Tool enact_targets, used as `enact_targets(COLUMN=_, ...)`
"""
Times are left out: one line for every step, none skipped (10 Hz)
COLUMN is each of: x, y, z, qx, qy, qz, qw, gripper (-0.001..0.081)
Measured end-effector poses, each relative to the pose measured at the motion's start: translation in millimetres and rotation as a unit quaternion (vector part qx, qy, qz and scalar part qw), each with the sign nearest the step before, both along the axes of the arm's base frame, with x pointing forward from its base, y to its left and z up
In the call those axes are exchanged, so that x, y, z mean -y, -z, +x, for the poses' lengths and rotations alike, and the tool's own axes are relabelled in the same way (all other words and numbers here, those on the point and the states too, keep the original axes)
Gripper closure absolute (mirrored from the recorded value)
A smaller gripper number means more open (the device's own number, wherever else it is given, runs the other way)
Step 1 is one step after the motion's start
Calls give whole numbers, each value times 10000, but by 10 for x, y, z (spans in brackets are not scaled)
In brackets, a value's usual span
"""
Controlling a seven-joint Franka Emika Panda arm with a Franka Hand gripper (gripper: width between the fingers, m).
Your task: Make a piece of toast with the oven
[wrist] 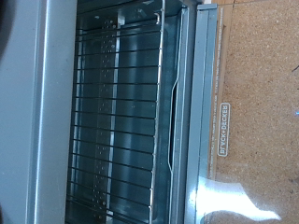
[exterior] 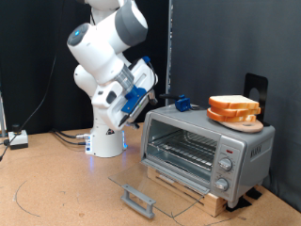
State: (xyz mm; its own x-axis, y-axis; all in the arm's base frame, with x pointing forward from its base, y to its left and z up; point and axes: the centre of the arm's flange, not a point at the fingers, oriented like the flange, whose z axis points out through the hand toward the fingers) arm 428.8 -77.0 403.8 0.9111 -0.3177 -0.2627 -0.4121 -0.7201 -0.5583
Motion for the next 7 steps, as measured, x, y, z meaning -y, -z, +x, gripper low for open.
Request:
enact_targets(x=-3, y=9, z=3, qx=2, qy=-6, qz=14, qw=10000, gripper=-1)
enact_targets(x=-45, y=-6, z=14, qx=110, qy=-83, qz=144, qw=9998, gripper=-1)
enact_targets(x=-144, y=-64, z=19, qx=261, qy=-304, qz=363, qw=9985, gripper=-1)
enact_targets(x=-265, y=-165, z=13, qx=447, qy=-601, qz=562, qw=9956, gripper=-1)
enact_targets(x=-377, y=-268, z=1, qx=648, qy=-895, qz=693, qw=9915, gripper=-1)
enact_targets(x=-484, y=-373, z=-21, qx=876, qy=-1222, qz=743, qw=9858, gripper=-1)
enact_targets(x=-593, y=-481, z=-56, qx=1100, qy=-1569, qz=777, qw=9784, gripper=-1)
